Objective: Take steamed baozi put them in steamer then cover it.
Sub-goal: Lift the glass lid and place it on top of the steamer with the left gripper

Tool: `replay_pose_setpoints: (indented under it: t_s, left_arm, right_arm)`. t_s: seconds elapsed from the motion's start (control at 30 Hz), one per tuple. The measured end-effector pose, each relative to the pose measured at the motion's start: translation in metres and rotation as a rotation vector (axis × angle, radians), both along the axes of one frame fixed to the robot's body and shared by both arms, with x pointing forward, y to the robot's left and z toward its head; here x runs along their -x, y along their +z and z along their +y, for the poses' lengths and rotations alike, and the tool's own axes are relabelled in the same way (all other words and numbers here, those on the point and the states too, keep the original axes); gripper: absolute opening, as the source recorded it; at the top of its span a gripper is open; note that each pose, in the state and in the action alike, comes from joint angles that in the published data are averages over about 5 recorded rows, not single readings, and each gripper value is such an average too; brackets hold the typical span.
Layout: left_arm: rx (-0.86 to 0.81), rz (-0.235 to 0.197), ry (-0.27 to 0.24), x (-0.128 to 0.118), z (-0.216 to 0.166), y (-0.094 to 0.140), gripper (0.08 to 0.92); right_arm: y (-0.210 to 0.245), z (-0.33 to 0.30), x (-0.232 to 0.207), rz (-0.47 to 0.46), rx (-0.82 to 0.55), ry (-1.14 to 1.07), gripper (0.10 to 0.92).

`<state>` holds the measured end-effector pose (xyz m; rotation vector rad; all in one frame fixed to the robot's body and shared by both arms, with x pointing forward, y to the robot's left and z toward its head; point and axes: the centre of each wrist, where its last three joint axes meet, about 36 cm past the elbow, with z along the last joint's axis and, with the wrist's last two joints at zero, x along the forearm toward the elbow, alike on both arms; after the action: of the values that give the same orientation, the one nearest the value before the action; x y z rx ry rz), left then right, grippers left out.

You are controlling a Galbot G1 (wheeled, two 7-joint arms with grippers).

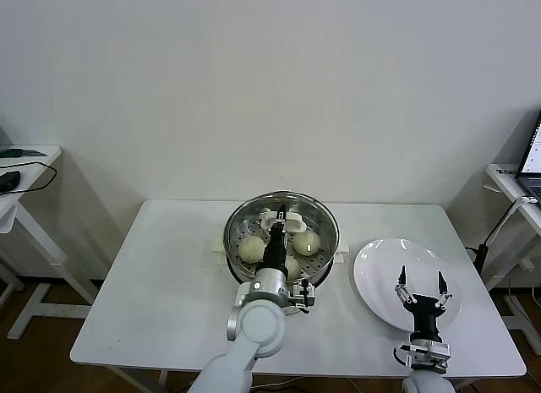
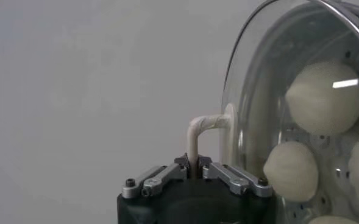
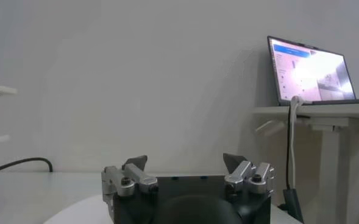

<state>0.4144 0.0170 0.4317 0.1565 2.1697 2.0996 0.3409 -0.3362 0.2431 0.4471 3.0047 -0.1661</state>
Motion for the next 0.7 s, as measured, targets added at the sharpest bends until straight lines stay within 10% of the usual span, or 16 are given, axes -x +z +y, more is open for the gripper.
replay_pose_setpoints:
  t_s: [0.7]
  left_arm:
    - [-0.033, 0.013, 0.006, -0.0026, -0.0009, -0.0083, 0.191]
  right_arm:
    - [-0.0013, 0.0021, -0.0014, -0.001, 0.003, 0.008, 0.823]
